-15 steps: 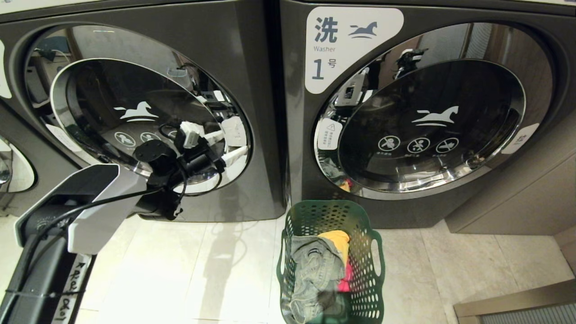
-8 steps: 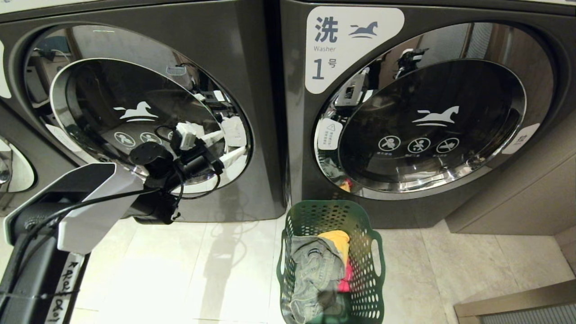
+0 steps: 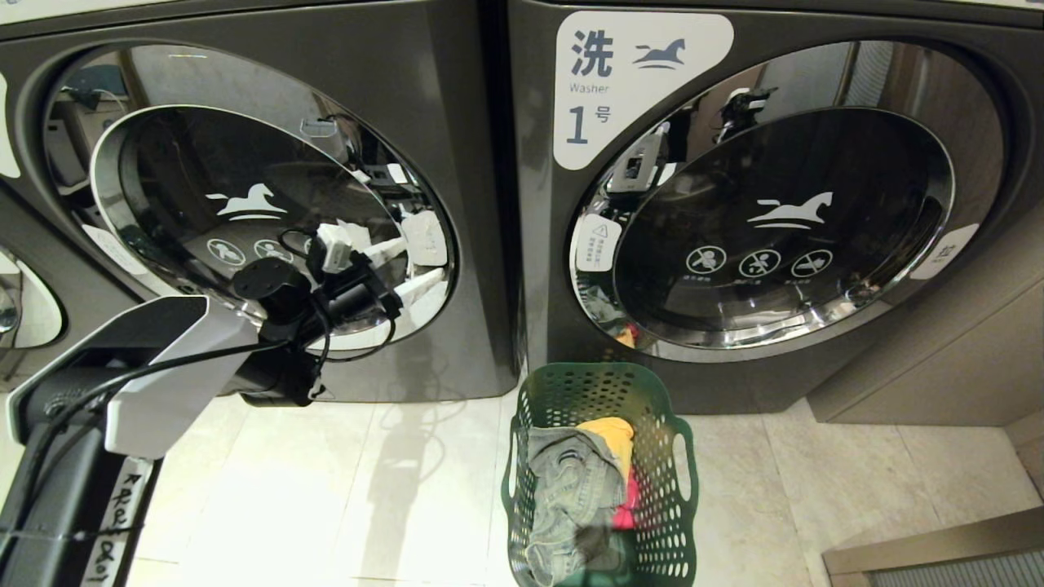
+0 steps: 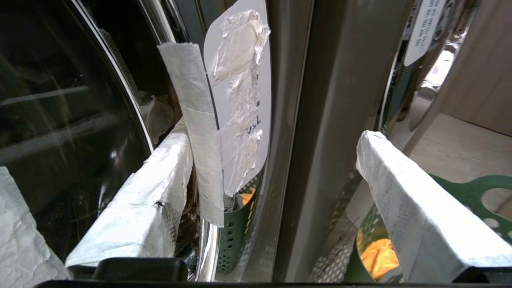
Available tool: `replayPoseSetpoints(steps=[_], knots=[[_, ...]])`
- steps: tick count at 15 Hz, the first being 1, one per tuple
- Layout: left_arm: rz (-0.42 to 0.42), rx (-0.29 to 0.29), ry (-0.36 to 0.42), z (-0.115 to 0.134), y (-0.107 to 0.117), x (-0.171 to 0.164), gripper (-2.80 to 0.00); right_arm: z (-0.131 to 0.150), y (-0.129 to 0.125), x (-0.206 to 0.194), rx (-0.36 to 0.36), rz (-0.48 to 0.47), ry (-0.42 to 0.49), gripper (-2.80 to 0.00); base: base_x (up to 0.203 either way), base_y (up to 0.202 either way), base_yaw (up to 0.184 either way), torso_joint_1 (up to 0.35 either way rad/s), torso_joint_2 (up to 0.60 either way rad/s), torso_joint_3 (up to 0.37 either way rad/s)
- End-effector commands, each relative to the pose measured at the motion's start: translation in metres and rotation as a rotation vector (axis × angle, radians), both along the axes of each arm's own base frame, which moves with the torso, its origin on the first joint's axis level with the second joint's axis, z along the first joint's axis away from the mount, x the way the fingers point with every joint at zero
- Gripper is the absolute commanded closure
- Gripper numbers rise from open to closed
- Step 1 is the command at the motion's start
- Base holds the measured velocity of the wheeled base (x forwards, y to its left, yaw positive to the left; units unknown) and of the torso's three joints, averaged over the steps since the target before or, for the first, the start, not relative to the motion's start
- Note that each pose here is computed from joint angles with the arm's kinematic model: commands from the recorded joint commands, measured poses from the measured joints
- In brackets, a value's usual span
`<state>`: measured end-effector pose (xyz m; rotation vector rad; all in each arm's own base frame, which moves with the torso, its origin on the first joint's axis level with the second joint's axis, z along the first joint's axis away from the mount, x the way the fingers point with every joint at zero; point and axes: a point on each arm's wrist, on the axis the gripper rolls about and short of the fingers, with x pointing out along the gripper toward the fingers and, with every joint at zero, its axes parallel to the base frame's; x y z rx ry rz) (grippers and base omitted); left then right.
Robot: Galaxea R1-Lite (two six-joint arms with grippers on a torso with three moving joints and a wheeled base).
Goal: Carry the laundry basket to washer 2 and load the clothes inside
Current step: Open the lid of the washing machine
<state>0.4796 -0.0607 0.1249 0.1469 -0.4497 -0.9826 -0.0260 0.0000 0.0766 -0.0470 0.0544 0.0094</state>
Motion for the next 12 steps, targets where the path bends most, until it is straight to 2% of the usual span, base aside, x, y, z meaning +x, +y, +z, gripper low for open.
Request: replayPoseSetpoints(steps=[1,12], knots=[[-0.032,0.009,0.001,-0.002,-0.001,0.001,-2.80,0.000,0.000,0.000,0.000,0.001,0.001,0.00,0.000,0.000,0.000,0.000,0.00,0.000],[-0.048,0.001,-0.025,-0.008,-0.015,0.010,-2.80,0.000,0.000,0.000,0.000,0.001,0.001,0.00,0.000,0.000,0.000,0.000,0.00,0.000]])
